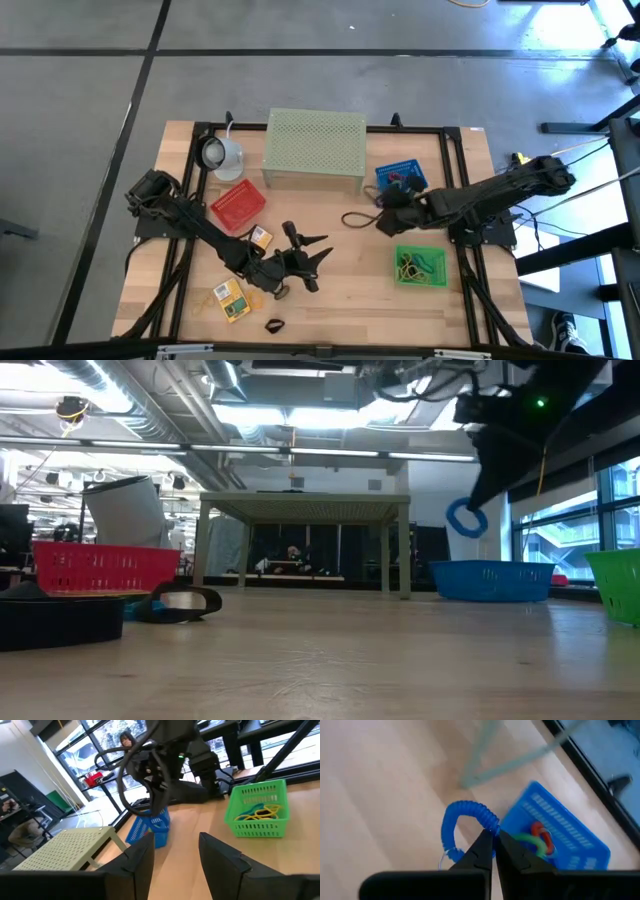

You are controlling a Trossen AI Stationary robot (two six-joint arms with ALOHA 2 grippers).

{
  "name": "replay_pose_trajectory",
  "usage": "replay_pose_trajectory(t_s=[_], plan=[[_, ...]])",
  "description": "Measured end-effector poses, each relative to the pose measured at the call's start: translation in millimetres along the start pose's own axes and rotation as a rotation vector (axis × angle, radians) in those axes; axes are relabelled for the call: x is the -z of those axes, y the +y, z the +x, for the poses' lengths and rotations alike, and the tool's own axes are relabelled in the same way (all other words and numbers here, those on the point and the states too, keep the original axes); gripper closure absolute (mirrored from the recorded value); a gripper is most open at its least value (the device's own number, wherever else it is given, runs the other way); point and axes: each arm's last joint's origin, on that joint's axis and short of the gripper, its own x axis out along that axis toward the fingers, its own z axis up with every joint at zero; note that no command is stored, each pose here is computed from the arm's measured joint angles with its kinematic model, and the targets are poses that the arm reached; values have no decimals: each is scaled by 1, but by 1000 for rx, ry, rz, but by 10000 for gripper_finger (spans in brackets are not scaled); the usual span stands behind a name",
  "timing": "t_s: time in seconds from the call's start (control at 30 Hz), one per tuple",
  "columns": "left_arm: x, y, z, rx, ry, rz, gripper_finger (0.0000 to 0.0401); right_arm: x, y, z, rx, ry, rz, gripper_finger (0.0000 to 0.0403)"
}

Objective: Pick & Place Office Desk Supplies
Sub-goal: Put the blue spring keychain into the blue bin

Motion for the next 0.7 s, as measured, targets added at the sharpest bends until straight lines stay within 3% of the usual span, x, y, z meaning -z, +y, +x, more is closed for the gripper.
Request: replay_pose_trajectory(t_s=[0.3, 0.57, 0.7], plan=[[0, 1, 2, -6, 2, -1, 258, 37, -52, 28, 38, -75, 329, 393], [1, 2, 3, -9, 4, -1, 258, 55, -80, 58, 230, -81, 595, 393], [1, 2, 3, -9, 4, -1, 258, 56, -87, 64, 268, -61, 654, 393]])
